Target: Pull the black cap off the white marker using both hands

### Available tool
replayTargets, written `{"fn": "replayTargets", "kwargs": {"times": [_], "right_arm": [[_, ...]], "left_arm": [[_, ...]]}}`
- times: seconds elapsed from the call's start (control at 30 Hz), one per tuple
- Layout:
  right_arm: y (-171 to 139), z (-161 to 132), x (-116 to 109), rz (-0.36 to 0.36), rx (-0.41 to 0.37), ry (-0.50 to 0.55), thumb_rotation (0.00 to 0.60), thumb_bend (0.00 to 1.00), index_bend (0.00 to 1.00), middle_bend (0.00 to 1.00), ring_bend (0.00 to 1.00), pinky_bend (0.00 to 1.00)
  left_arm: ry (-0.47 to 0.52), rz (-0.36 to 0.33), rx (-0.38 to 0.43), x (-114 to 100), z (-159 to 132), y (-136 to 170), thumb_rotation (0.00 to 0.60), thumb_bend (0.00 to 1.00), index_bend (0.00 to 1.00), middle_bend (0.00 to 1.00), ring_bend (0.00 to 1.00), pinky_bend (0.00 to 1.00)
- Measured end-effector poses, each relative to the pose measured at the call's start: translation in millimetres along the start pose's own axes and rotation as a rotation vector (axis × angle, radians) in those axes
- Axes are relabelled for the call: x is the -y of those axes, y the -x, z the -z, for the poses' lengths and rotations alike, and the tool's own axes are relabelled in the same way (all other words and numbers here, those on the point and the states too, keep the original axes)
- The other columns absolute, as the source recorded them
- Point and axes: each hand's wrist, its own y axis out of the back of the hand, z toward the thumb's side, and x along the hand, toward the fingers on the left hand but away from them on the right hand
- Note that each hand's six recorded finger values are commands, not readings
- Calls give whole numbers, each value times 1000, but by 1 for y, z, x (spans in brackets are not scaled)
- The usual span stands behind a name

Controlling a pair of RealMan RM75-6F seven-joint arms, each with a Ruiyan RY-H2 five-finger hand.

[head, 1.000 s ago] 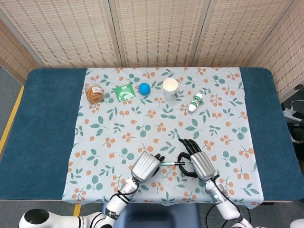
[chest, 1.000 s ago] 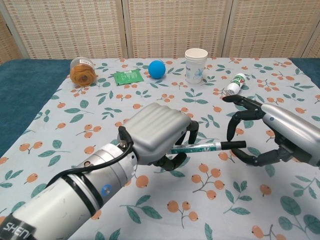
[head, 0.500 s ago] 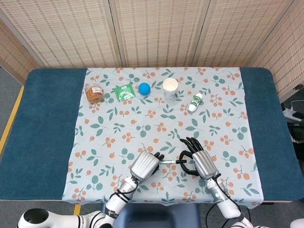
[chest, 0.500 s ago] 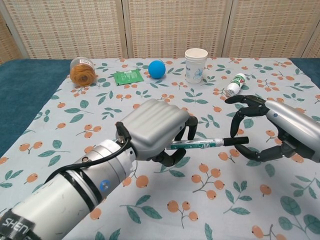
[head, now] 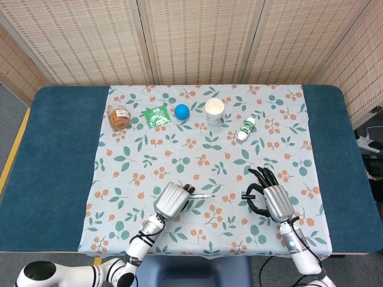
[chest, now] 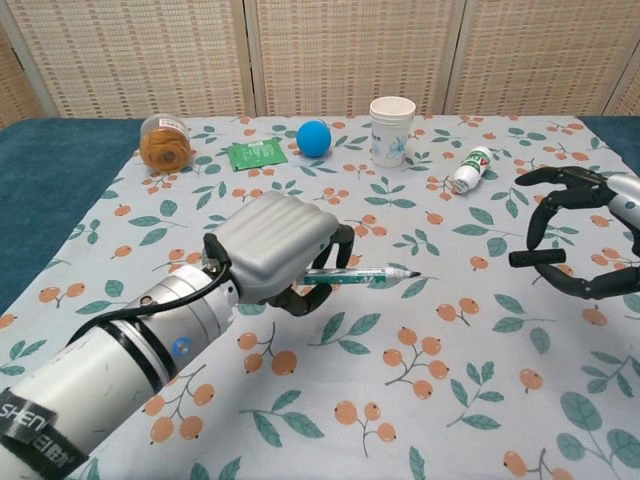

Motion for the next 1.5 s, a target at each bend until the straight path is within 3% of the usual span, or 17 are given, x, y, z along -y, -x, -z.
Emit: {"fn": "replayTargets", "kwargs": {"times": [0.17, 0.27, 0.37, 0.5, 0.57, 0.67, 0.87, 0.97, 1.07, 1.17, 1.23, 1.4, 1.5], "right_arm": [[-1, 17, 11, -53, 43, -36, 600, 402, 678, 100, 0, 0], [0, 24, 22, -86, 62, -57, 600, 402, 609, 100, 0, 0], [1, 30, 33, -119, 75, -76, 600, 401, 403, 94, 0, 0], [1, 33, 41, -151, 90, -97, 600, 401, 98, 61, 0, 0], [1, 33, 41, -152, 94, -105, 600, 401, 24, 52, 0, 0], [-1, 30, 35, -140, 95, -99, 600, 401, 0, 44, 0, 0], [-8, 21, 8, -78, 80, -98, 600, 385, 0, 25, 0, 0], [-18, 19, -15, -37, 71, -131, 600, 363, 0, 5, 0, 0], [-36, 21, -44, 2, 86, -203, 600, 358, 0, 0, 0, 0], [-60, 26, -78, 57, 139, -293, 600, 352, 1, 0, 0, 0], [-79, 29, -101, 108, 187, -356, 600, 336, 0, 0, 0, 0], [-129, 39, -143, 189, 315, -492, 600, 327, 0, 0, 0, 0], [-135, 39, -147, 180, 335, -493, 600, 327, 0, 0, 0, 0]], "left_arm": [[-20, 51, -33, 23, 21, 1, 600, 417, 553, 639, 787, 937], [-26, 62, -41, 32, 27, 1, 600, 418, 504, 588, 787, 937], [-20, 62, -37, 35, 29, 2, 600, 420, 412, 512, 787, 937], [-11, 61, -26, 34, 29, 4, 600, 422, 233, 298, 767, 937], [3, 57, -22, 32, 29, 5, 600, 411, 170, 221, 757, 935], [21, 48, -18, 27, 29, 6, 600, 403, 109, 155, 735, 929], [76, 27, -5, 14, 27, 11, 600, 399, 27, 103, 683, 909], [124, -1, 3, -3, 29, 20, 600, 400, 3, 97, 475, 770], [168, -36, -2, -24, 45, 38, 600, 401, 30, 139, 185, 502], [179, -55, -51, -40, 86, 67, 600, 400, 43, 113, 61, 268], [178, -54, -117, -46, 127, 96, 600, 399, 43, 94, 31, 205], [248, -66, -306, -58, 205, 182, 600, 400, 37, 80, 17, 148], [319, -63, -418, -57, 229, 234, 600, 402, 8, 71, 17, 146]]}}
